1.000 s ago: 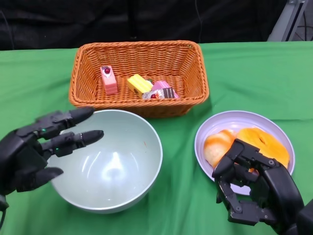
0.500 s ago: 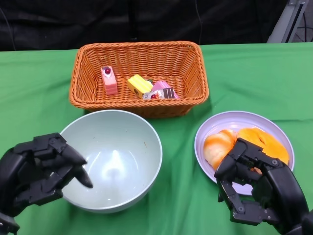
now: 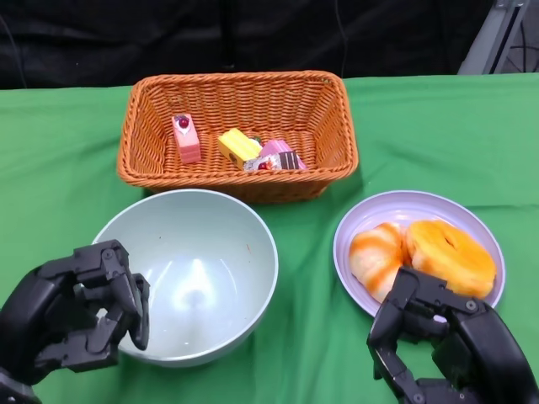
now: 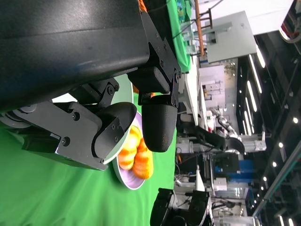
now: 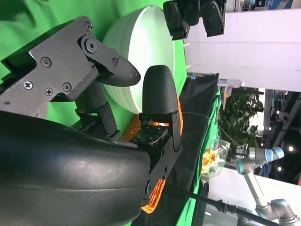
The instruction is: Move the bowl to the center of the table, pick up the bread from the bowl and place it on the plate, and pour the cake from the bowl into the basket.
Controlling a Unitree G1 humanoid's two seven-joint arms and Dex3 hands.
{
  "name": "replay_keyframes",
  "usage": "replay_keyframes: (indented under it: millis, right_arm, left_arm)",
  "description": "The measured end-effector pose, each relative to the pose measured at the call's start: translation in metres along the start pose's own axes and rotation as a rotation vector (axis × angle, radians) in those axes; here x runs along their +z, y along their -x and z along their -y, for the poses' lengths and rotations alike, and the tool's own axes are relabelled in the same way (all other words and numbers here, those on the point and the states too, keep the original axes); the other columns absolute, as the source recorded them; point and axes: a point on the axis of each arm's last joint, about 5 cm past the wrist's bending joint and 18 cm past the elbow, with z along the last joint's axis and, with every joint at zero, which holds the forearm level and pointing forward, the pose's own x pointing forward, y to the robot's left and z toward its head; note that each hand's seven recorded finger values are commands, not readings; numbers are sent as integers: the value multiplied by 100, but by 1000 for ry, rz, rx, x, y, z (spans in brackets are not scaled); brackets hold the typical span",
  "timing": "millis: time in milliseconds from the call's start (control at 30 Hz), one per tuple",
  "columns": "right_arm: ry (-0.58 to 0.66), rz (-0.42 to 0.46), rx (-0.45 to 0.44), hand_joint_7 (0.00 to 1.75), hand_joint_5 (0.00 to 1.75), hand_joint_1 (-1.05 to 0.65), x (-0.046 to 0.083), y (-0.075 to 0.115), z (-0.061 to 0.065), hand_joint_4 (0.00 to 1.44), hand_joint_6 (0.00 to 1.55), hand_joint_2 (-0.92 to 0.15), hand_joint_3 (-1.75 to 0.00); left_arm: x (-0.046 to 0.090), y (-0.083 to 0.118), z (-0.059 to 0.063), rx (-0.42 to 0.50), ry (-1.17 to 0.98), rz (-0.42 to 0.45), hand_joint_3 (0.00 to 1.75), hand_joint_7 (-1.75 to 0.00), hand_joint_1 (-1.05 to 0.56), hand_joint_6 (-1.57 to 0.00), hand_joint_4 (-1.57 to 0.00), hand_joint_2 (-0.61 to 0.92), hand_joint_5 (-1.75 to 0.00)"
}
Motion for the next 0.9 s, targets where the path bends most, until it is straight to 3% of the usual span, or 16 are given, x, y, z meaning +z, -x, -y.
replay_keyframes:
  millis: [200, 900]
  right_arm:
    - [-1, -37, 41, 147, 175, -9, 10, 20, -7, 78, 66, -44, -120]
    - [-30, -22, 21, 154, 175, -11, 10, 23, -3, 78, 65, -44, -120]
  left_arm:
    - [2, 2, 2, -1, -11, 15, 126, -150, 2, -73, -78, 54, -175]
    - [5, 7, 7, -11, -44, 16, 125, -151, 2, -70, -75, 56, -175]
